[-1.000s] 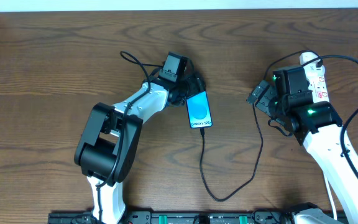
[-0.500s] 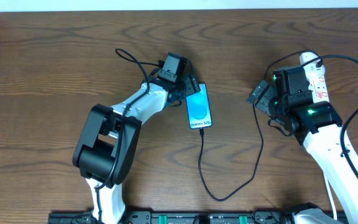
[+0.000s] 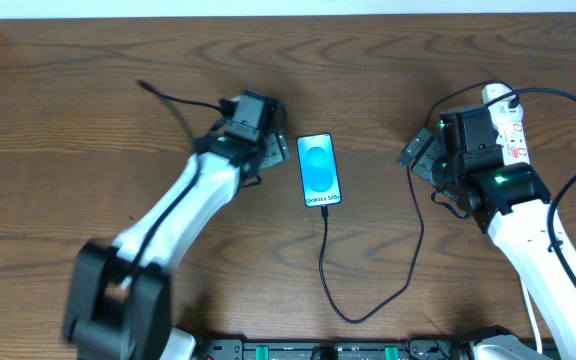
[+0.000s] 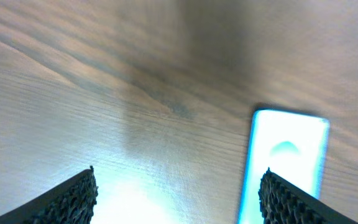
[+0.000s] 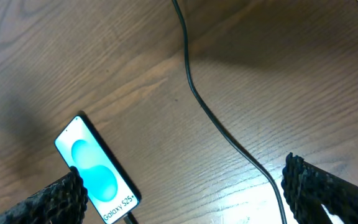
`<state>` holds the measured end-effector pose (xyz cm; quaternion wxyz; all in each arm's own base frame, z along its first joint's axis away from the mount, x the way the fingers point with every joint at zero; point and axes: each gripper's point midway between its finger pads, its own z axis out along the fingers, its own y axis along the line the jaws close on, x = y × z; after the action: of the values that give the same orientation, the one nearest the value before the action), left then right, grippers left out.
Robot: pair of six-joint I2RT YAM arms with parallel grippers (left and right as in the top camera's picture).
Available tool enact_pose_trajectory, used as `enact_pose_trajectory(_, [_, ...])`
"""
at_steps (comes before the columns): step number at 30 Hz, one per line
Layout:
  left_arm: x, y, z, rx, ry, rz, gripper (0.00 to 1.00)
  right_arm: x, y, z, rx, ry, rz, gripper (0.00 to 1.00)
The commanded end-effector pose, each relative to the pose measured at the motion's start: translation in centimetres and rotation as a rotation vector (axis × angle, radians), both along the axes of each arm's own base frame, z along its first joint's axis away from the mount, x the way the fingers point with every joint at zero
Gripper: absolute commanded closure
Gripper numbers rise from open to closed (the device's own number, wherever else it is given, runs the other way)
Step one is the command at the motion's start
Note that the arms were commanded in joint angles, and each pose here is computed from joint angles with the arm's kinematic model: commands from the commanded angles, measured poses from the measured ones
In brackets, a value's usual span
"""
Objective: Plug charger to phone and switch on socket
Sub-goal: 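Open the left gripper and lift it away from the phone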
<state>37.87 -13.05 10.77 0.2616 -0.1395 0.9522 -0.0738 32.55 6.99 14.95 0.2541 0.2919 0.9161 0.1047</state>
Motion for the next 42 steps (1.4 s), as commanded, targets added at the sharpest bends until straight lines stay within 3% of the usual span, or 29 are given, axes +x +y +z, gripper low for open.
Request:
enact_pose_trajectory(1, [-0.7, 1.4, 5.8, 0.021, -0.128, -0.003, 0.18, 0.1, -0.3, 0.0, -0.025, -0.003, 0.003, 0.01])
enact_pose_trajectory(7, [-3.6, 3.4, 12.7, -0.003, -0.284, 0.032, 0.18, 0.1, -0.3, 0.0, -0.025, -0.003, 0.003, 0.01])
enact_pose_trajectory(12, [-5.4, 4.4, 15.1, -0.012, -0.336, 0.045, 0.17, 0.3, -0.2, 0.1, -0.023, -0.011, 0.002, 0.01])
enact_pose_trajectory(18, [-5.9, 4.6, 15.3, -0.012, -0.335, 0.045, 0.17, 0.4, -0.2, 0.2, -0.031, -0.019, 0.020, 0.01])
enact_pose_trajectory(24, [-5.7, 4.6, 14.9, -0.008, -0.325, 0.045, 0.17, 1.0, 1.0, 0.7, -0.057, -0.056, 0.187, 0.01])
enact_pose_trajectory(31, [-5.7, 4.5, 14.9, -0.008, -0.324, 0.044, 0.17, 1.2, 0.6, 2.4, 0.043, -0.064, 0.299, 0.01])
enact_pose_trajectory(42, [-5.7, 4.5, 14.9, -0.007, -0.325, 0.045, 0.16, 0.5, -7.2, 5.3, 0.011, -0.026, 0.196, 0.01])
